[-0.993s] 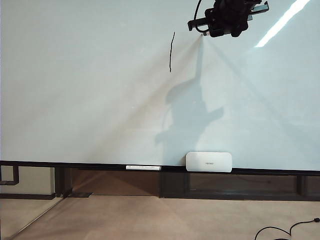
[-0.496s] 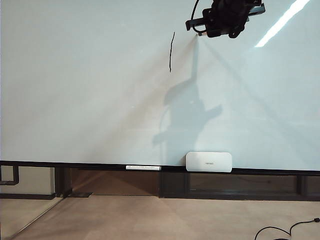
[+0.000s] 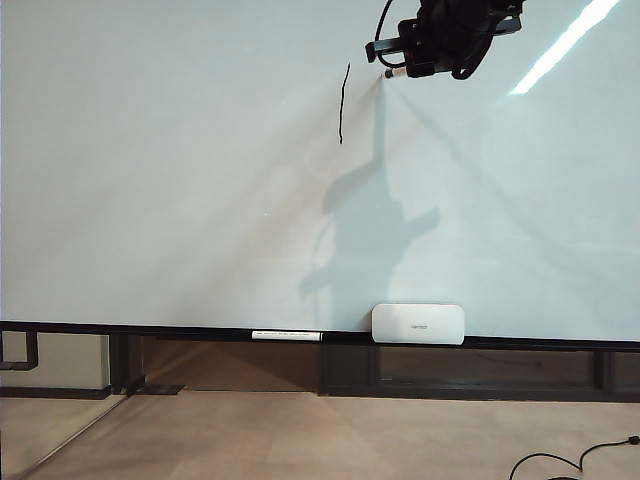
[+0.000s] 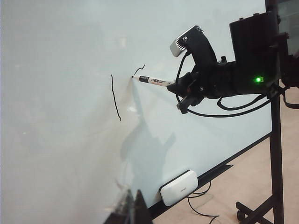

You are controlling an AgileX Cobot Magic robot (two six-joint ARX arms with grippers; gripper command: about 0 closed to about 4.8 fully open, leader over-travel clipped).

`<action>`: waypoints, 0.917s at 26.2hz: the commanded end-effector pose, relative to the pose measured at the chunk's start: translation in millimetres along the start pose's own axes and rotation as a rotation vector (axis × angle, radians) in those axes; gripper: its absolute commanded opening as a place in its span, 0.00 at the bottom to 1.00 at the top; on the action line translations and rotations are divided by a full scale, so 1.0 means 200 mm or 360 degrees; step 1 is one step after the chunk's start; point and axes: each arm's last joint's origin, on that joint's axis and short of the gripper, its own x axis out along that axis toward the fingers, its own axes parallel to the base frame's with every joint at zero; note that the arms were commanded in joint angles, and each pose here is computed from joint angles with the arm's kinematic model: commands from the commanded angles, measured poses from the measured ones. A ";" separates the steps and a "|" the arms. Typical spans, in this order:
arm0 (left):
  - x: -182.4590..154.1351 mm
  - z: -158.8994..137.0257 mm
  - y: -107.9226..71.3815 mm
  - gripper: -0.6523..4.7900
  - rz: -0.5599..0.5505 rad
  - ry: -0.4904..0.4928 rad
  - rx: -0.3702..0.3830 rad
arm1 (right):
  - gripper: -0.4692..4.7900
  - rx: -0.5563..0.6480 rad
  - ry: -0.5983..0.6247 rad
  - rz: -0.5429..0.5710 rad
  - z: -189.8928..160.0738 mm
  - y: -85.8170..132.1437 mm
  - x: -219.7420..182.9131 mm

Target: Reach to the right to find the marker pen, pick it up, and write the number 15 on the whiteboard.

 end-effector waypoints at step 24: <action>0.00 0.01 0.00 0.11 0.0004 -0.0038 0.0013 | 0.09 -0.0019 0.0093 -0.0026 -0.05 -0.01 0.03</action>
